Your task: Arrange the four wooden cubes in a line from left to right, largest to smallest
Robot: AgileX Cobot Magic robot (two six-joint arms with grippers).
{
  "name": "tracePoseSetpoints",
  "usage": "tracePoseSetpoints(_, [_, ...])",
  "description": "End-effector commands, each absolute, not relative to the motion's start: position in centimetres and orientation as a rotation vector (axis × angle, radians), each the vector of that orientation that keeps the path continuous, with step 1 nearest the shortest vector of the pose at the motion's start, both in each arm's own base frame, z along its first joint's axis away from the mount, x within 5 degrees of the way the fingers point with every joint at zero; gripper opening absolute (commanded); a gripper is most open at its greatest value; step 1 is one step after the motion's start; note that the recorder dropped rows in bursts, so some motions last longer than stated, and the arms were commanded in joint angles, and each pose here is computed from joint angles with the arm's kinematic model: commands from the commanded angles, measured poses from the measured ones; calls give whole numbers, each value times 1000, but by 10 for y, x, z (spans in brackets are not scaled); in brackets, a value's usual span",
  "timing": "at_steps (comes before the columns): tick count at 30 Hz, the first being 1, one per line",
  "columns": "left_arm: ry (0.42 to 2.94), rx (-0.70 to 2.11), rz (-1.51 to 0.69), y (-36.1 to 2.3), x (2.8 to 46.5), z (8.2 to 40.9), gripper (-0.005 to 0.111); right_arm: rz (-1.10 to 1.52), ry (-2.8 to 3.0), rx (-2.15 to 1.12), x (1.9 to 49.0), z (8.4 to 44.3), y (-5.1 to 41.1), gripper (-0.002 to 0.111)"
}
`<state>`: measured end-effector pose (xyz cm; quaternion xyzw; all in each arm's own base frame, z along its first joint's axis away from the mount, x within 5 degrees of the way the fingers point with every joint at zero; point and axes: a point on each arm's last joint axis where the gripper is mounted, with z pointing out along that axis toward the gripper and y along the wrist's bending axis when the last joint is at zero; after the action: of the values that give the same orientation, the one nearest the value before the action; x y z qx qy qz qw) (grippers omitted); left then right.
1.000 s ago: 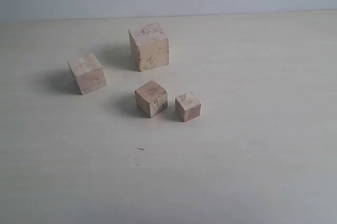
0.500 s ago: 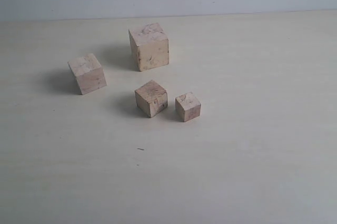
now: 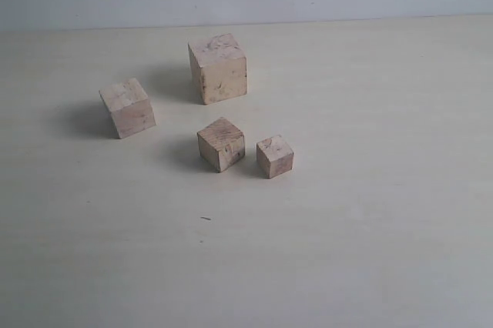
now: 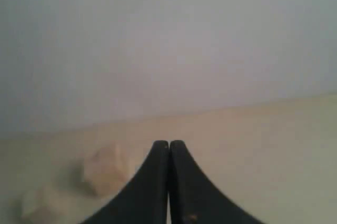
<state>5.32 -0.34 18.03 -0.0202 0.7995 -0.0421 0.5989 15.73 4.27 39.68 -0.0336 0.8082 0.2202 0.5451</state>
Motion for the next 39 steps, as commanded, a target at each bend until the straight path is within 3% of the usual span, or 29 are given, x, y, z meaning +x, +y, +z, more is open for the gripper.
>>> tracePoseSetpoints(1, [1841, -44, -102, -4, 53, 181, 0, 898, 2192, -387, 205, 365, 101, 0])
tracePoseSetpoints(6, [1841, -44, -102, -4, 53, 181, 0, 1141, 2325, -297, 245, 329, 136, 0])
tracePoseSetpoints(15, [1841, -44, -102, -4, 53, 181, 0, 1089, 2454, -44, 294, 268, 144, 0])
tracePoseSetpoints(24, [1841, -44, -102, -4, 53, 181, 0, 999, 2455, 48, 311, 248, 142, 0])
tracePoseSetpoints(32, [1841, -44, -102, -4, 53, 181, 0, 936, 2389, -337, 321, 257, 158, 0])
tracePoseSetpoints(39, [1841, -44, -102, -4, 53, 181, 0, 613, 2443, -650, 312, 270, 219, 0])
